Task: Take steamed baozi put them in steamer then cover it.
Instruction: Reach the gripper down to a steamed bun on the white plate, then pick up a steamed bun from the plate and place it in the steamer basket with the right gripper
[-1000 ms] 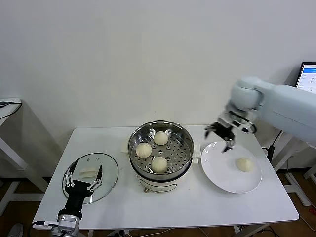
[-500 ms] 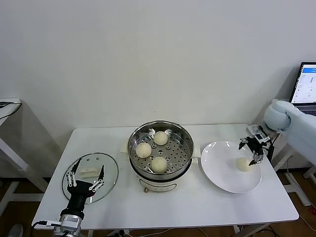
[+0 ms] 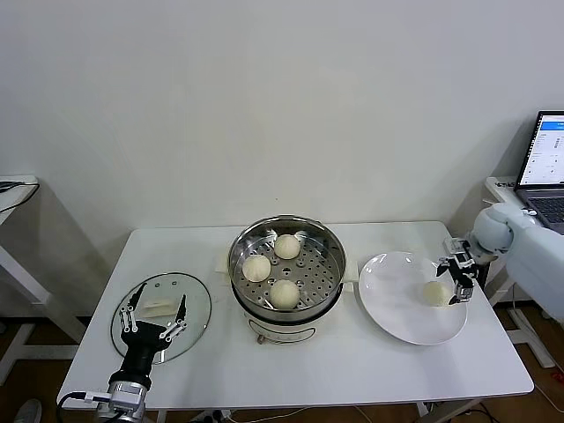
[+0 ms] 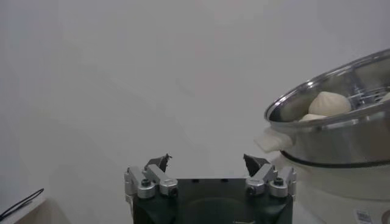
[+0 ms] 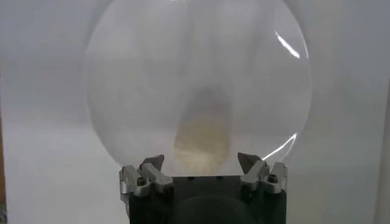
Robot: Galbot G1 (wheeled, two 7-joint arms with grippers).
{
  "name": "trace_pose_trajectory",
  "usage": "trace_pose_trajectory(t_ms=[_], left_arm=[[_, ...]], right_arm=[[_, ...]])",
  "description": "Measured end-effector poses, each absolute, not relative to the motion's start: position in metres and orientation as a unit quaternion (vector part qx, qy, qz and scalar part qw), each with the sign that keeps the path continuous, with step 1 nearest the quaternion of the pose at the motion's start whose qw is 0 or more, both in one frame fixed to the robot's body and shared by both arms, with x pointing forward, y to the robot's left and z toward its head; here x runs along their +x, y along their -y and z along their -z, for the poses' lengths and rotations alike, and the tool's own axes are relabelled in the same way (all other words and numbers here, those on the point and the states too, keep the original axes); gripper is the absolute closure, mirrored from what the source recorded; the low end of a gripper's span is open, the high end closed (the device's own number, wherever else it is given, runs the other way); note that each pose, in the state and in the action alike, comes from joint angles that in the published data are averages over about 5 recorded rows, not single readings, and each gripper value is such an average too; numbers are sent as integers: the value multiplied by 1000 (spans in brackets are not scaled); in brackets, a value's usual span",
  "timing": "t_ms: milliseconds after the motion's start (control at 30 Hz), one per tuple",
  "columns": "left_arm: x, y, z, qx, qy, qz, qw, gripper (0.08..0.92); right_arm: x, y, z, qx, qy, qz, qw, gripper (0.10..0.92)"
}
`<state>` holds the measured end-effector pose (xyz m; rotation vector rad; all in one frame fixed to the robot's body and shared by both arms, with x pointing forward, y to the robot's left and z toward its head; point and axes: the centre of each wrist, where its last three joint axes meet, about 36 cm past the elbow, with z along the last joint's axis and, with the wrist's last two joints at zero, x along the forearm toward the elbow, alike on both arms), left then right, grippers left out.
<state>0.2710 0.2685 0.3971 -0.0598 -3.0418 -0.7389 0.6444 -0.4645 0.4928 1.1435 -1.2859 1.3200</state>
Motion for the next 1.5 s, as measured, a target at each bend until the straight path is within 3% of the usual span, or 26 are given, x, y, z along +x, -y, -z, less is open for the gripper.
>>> trace_pose_trajectory(t_ms=[700, 900, 1033, 1267, 1500], left_arm=[[272, -269, -394, -18, 972, 235, 9, 177], [272, -268, -394, -18, 972, 233, 9, 177], [273, -267, -394, -19, 972, 233, 9, 177], [273, -267, -395, -19, 972, 233, 8, 177], [274, -267, -395, -19, 972, 234, 7, 177]], right_arm=[[651, 455, -462, 458, 530, -537, 470, 208], [652, 457, -462, 456, 531, -537, 471, 324], [651, 459, -463, 455, 530, -538, 472, 342], [651, 459, -476, 455, 534, -537, 469, 344], [650, 447, -518, 455, 544, -537, 457, 342]])
